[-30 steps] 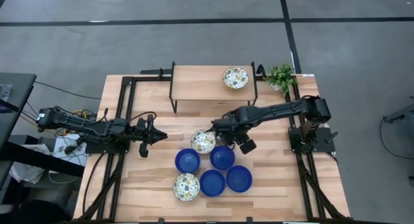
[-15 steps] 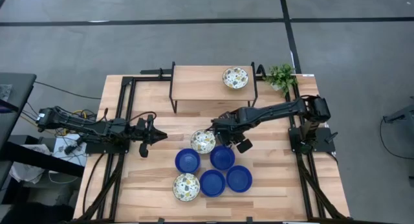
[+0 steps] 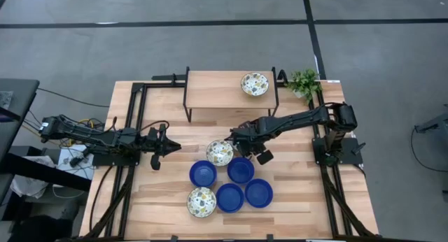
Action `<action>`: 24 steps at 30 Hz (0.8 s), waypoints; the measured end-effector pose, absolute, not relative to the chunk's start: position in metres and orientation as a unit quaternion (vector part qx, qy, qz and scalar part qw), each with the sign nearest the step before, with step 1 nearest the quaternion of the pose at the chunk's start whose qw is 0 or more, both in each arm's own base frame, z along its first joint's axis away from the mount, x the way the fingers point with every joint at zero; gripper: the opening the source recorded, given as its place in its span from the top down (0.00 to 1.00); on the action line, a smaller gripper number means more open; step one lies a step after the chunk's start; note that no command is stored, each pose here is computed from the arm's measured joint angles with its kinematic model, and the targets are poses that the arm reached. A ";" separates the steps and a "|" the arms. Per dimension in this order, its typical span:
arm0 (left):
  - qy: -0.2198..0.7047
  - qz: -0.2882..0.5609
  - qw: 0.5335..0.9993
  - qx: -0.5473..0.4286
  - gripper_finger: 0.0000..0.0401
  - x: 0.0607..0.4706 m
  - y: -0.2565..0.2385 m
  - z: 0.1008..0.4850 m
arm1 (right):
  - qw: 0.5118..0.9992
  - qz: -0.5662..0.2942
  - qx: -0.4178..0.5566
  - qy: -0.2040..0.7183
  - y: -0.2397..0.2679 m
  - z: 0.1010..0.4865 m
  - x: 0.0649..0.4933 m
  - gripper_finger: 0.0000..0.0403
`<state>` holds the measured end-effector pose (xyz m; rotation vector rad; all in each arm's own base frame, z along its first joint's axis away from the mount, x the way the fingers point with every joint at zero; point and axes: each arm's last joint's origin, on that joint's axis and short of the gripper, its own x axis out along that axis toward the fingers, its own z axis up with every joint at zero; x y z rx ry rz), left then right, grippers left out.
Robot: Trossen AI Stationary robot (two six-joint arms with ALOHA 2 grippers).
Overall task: Pick & Place Mini bowls
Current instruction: Stack the bowl on top of the yellow bowl on the shelf
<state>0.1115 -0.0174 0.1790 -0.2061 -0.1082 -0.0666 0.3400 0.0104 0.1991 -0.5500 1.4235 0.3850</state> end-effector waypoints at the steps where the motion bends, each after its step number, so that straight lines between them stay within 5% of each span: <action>1: -0.054 -0.033 0.993 -0.103 0.90 0.112 -0.017 0.179 | 0.706 0.176 -0.252 0.638 0.010 0.197 0.340 0.70; 24: -0.053 -0.031 0.996 -0.063 0.90 0.112 -0.018 0.179 | 0.692 0.180 -0.250 0.653 0.001 0.169 0.345 0.70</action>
